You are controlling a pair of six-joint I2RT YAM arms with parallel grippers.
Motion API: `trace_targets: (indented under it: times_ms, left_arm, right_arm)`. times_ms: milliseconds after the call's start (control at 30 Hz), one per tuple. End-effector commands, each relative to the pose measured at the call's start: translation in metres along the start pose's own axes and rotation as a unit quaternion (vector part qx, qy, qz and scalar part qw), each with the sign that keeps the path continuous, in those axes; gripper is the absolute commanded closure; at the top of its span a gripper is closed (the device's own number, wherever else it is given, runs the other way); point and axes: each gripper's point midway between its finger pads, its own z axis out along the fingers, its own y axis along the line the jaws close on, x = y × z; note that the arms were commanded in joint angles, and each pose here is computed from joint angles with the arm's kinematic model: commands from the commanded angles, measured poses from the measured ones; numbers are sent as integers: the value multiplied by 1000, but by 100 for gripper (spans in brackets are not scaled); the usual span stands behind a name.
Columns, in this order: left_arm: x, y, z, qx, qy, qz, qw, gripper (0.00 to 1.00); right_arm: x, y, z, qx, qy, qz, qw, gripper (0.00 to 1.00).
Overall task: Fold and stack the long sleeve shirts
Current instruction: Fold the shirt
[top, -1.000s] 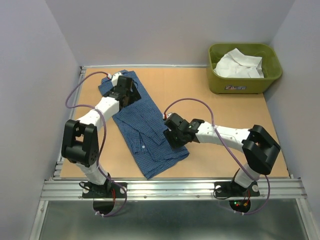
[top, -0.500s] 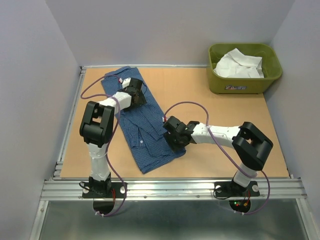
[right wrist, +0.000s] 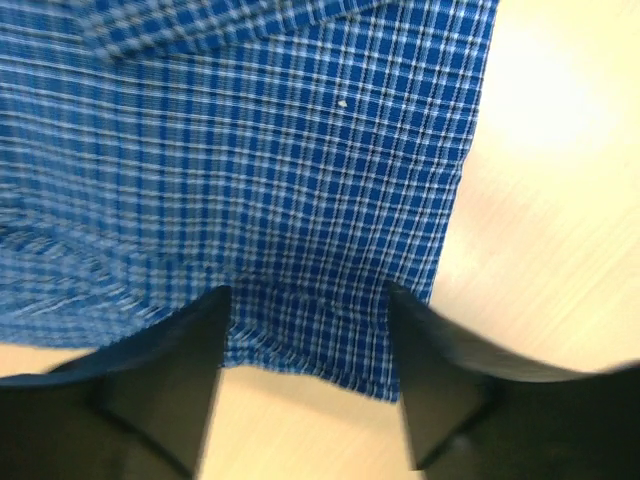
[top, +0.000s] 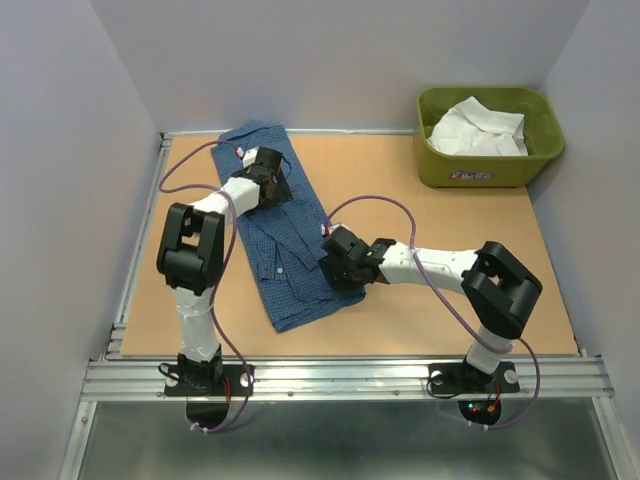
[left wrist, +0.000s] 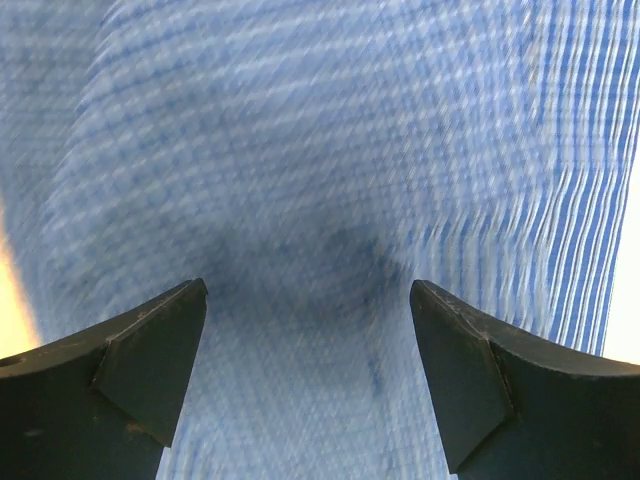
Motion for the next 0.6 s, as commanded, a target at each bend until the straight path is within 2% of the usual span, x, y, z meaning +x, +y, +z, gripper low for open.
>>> trace_targets:
  times_ms: [0,200,267,300,400,433,567]
  left_arm:
    - [-32,13,-98,43,-56,-40,997,3]
    - [19,49,-162,77,-38,-77,993,3]
    - [64,63,-162,82,6,-91,992,3]
    - [91,69,-168,97,27,-93,991,4]
    - [125,69,-185,133,58,-124,982,7]
    - [149,72,-185,138,85,-121,979,7]
    - [178,76,-192,151,107,-140,973,15]
  right_arm:
    - [-46,2,-37,-27,-72,37,996,21]
    - [-56,-28,-61,-31,-98,92,990,9]
    - [-58,-40,-65,-30,-104,109,988,9]
    - [-54,-43,-63,-32,-98,115,988,10]
    - [-50,-53,-60,-35,-89,128,987,14]
    - [-47,-55,-58,-35,-85,131,987,17]
    - [-40,-54,-49,-55,-72,141,986,25]
